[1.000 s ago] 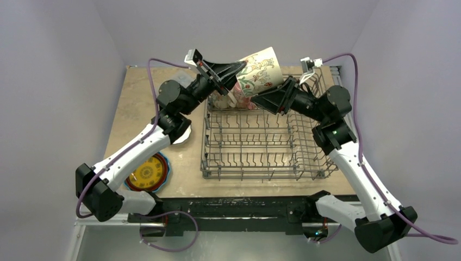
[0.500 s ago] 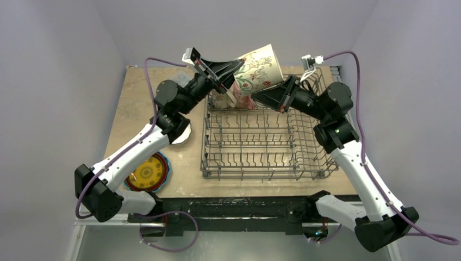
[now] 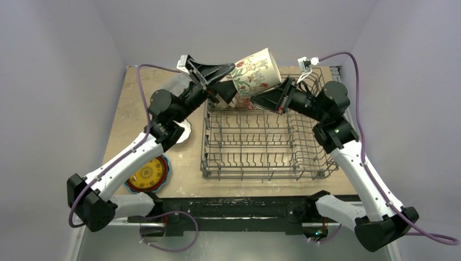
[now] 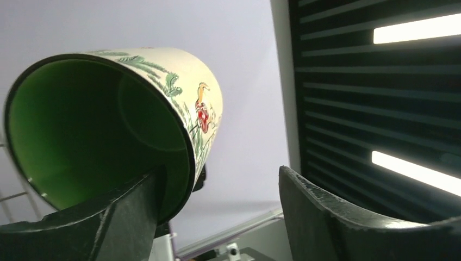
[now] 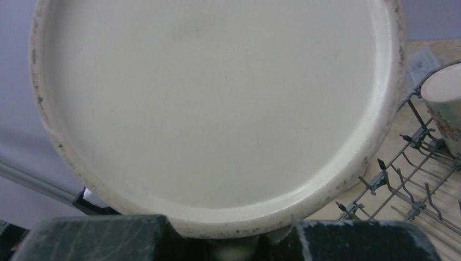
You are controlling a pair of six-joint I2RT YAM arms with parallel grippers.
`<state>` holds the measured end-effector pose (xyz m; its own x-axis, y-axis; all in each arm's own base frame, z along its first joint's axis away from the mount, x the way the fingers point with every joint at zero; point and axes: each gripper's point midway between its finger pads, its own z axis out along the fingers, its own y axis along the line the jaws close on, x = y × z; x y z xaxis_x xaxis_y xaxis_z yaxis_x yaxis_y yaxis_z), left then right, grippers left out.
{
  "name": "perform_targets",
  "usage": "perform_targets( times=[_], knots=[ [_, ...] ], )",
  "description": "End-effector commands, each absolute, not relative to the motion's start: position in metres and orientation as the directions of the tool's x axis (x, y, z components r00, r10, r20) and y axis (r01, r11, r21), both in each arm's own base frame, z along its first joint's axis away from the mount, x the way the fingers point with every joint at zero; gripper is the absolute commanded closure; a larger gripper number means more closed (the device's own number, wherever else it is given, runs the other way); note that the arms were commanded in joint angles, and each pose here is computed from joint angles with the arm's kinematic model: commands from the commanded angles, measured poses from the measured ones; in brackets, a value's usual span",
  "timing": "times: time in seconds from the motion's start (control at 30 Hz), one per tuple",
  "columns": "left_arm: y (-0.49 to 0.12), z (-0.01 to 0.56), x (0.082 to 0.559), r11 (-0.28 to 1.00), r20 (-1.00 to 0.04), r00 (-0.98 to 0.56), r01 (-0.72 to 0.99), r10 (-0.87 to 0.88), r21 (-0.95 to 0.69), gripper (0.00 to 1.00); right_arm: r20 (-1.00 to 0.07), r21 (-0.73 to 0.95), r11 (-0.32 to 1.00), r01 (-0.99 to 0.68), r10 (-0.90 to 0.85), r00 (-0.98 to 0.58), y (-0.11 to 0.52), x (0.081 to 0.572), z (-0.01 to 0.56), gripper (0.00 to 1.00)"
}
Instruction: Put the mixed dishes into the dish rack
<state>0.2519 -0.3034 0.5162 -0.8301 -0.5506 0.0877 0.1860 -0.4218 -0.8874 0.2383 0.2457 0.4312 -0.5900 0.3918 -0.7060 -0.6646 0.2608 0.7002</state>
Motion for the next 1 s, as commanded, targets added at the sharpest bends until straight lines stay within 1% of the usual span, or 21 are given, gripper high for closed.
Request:
perform_targets(
  times=[0.0,0.07,0.1,0.13,0.17,0.2,0.23,0.3,0.37,0.47,0.57,0.67,0.8,0.9,0.97],
  knots=[
    [-0.295,0.504,0.229,-0.301,-0.07,-0.817,0.288,-0.572,-0.909,0.23,-0.801,0.55,0.32,-0.771,0.463,-0.379,0.229,0.232,0.479,1.0],
    [-0.292,0.468,0.233,-0.129,-0.109,-0.805,0.224,-0.584,-0.966,0.19,-0.819,0.535,0.387,-0.751,0.457,-0.348,0.222,0.237,0.474,1.0],
    [-0.288,0.444,0.234,-0.008,-0.132,-0.796,0.169,-0.59,-0.986,0.19,-0.827,0.53,0.423,-0.735,0.451,-0.337,0.218,0.239,0.469,1.0],
    [-0.278,0.408,0.235,0.151,-0.144,-0.788,0.066,-0.598,-0.986,0.19,-0.835,0.523,0.456,-0.72,0.445,-0.325,0.214,0.242,0.465,1.0],
    [-0.262,0.377,0.232,0.289,-0.157,-0.777,-0.033,-0.609,-0.957,0.19,-0.846,0.51,0.492,-0.705,0.436,-0.308,0.21,0.245,0.461,1.0],
    [-0.244,0.355,0.229,0.4,-0.189,-0.768,-0.094,-0.612,-0.912,0.19,-0.853,0.504,0.528,-0.683,0.427,-0.299,0.205,0.249,0.456,1.0],
    [-0.228,0.339,0.227,0.48,-0.222,-0.759,-0.133,-0.611,-0.867,0.19,-0.86,0.498,0.56,-0.662,0.418,-0.293,0.201,0.252,0.451,1.0],
    [-0.199,0.321,0.224,0.591,-0.306,-0.737,-0.154,-0.603,-0.792,0.19,-0.88,0.471,0.615,-0.632,0.382,-0.283,0.195,0.257,0.438,1.0],
    [-0.172,0.317,0.22,0.662,-0.394,-0.693,-0.161,-0.604,-0.732,0.19,-0.901,0.433,0.669,-0.604,0.337,-0.272,0.188,0.262,0.425,1.0],
    [-0.143,0.325,0.221,0.741,-0.538,-0.611,-0.122,-0.581,-0.661,0.19,-0.939,0.342,0.756,-0.558,0.251,-0.236,0.175,0.274,0.404,1.0],
    [-0.13,0.331,0.225,0.797,-0.629,-0.568,-0.08,-0.53,-0.599,0.2,-0.973,0.204,0.83,-0.519,0.112,-0.203,0.163,0.29,0.383,1.0],
    [-0.129,0.335,0.229,0.844,-0.679,-0.578,-0.033,-0.453,-0.536,0.2,-0.983,0.063,0.861,-0.504,-0.034,-0.181,0.156,0.308,0.368,1.0],
    [-0.126,0.34,0.233,0.9,-0.719,-0.606,0.011,-0.341,-0.435,0.2,-0.958,-0.107,0.885,-0.453,-0.214,-0.19,0.144,0.341,0.347,1.0],
    [-0.123,0.347,0.23,0.925,-0.738,-0.62,0.053,-0.264,-0.376,0.21,-0.922,-0.209,0.873,-0.44,-0.326,-0.209,0.138,0.367,0.331,1.0],
    [-0.122,0.352,0.229,0.935,-0.759,-0.614,0.096,-0.215,-0.342,0.21,-0.908,-0.236,0.873,-0.428,-0.355,-0.223,0.135,0.387,0.325,1.0]
  ],
)
